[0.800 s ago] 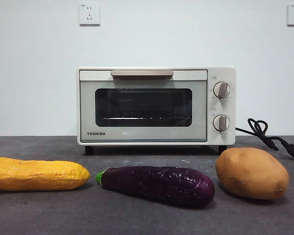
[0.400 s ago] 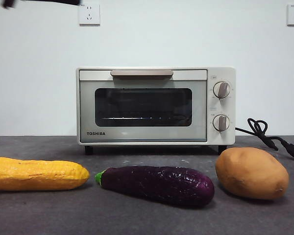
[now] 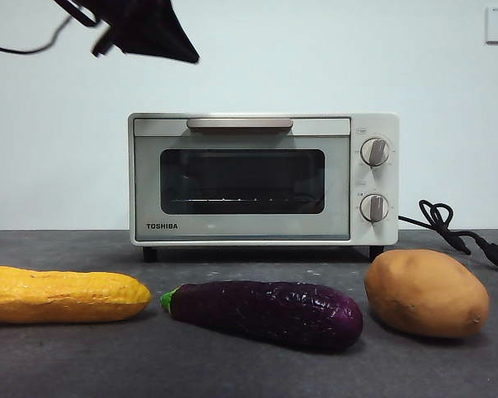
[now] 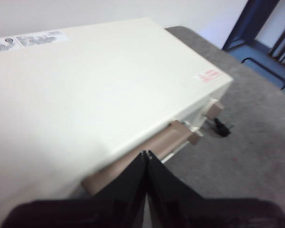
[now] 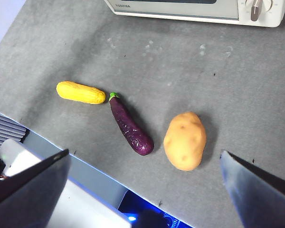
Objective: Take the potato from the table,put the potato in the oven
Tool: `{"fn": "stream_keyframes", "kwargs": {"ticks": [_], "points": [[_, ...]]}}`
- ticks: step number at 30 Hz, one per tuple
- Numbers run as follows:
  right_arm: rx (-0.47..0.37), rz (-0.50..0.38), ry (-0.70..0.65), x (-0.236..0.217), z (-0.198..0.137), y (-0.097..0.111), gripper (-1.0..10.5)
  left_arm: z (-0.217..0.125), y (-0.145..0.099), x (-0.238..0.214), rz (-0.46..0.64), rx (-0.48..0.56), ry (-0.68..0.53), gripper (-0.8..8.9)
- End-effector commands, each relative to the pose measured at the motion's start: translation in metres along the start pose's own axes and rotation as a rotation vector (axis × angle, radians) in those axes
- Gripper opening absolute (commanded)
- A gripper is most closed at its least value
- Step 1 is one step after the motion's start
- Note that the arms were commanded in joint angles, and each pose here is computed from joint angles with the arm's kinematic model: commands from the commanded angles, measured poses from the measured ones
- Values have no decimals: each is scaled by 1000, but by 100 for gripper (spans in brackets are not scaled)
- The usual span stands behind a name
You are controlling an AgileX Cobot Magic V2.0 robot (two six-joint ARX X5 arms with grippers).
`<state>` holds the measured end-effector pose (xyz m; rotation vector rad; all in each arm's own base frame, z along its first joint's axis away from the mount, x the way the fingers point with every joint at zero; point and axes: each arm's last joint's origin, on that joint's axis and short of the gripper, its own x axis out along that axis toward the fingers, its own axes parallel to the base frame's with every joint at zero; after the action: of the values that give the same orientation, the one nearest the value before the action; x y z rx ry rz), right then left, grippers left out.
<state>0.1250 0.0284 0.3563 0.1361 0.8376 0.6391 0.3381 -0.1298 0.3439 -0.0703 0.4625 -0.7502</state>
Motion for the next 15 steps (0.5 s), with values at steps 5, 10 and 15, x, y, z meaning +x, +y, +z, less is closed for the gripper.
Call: {"fn": "stream_keyframes", "kwargs": {"ticks": [5,10,15], "points": [[3,3,0,0,0,0,660,-7,1,36,16,87,41,-8],[7,3,6,2,1,-1,659,-17,1,54,48,119,69,-8],[10,3,8,2,1,-1,659,-23,3,64,69,131,88,-8]]}}
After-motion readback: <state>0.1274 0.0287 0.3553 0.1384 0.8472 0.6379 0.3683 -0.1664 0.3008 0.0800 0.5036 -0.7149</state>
